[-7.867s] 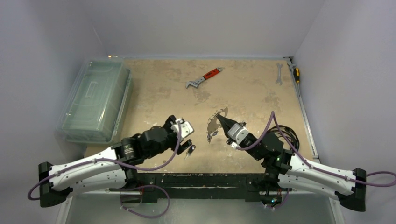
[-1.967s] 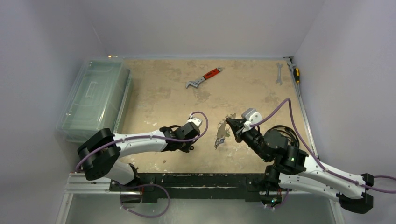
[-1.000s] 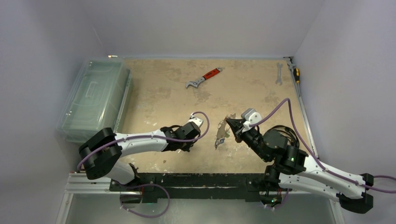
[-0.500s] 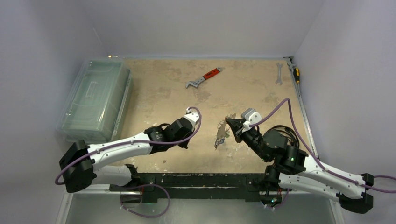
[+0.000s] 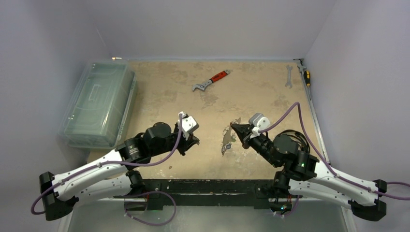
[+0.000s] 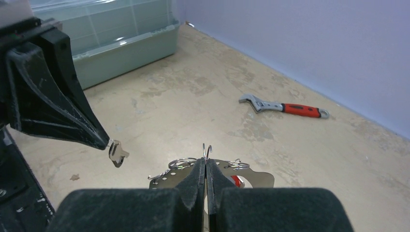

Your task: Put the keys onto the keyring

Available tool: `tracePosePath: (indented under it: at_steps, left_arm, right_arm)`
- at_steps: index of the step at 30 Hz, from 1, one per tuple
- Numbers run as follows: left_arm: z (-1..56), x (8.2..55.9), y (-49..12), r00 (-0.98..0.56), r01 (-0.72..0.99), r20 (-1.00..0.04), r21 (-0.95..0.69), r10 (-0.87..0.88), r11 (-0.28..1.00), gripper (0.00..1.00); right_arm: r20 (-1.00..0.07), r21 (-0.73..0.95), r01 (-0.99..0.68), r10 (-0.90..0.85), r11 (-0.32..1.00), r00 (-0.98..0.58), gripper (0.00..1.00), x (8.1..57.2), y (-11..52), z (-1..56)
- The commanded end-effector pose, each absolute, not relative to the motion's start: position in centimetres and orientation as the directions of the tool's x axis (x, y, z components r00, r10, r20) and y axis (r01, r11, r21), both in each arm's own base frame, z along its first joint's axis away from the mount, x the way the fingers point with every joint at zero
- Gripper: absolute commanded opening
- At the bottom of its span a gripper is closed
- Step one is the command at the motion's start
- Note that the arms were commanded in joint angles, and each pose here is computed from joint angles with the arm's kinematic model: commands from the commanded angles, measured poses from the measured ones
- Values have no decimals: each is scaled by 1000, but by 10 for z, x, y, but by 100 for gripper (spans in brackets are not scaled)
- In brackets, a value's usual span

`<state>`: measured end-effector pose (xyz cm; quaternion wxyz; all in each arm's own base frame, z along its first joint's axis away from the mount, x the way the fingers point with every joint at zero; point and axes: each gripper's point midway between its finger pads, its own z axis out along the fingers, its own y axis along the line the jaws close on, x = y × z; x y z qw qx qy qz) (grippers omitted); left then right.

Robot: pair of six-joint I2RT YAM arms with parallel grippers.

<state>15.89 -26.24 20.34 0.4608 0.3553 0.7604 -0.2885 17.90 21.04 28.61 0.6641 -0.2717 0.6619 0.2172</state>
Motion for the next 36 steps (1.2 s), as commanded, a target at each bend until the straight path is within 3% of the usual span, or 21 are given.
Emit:
tracePosePath:
  at_steps: [1, 8, 18, 29, 36]
  left_arm:
    - [230, 140, -271, -132, 917, -951, -11, 278, 400, 0]
    - [249, 115, -270, 77, 970, -963, 132, 257, 205, 0]
    - [260, 108, -262, 158, 967, -946, 206, 282, 150, 0]
    - [272, 104, -260, 246, 956, -918, 283, 312, 78, 0]
    - [273, 101, -262, 309, 944, -887, 329, 342, -2, 0]
  right_arm:
    - [-996, -63, -731, -1, 680, 85, 0, 167, 230, 309]
    - [-993, -96, -863, 10, 495, 116, 0, 139, 262, 307]
    - [-991, -127, -934, -7, 334, 132, 0, 116, 285, 293]
    - [-981, -187, -944, 7, 273, 196, 0, 107, 289, 291]
    - [-964, -266, -924, -88, 274, 251, 0, 114, 292, 279]
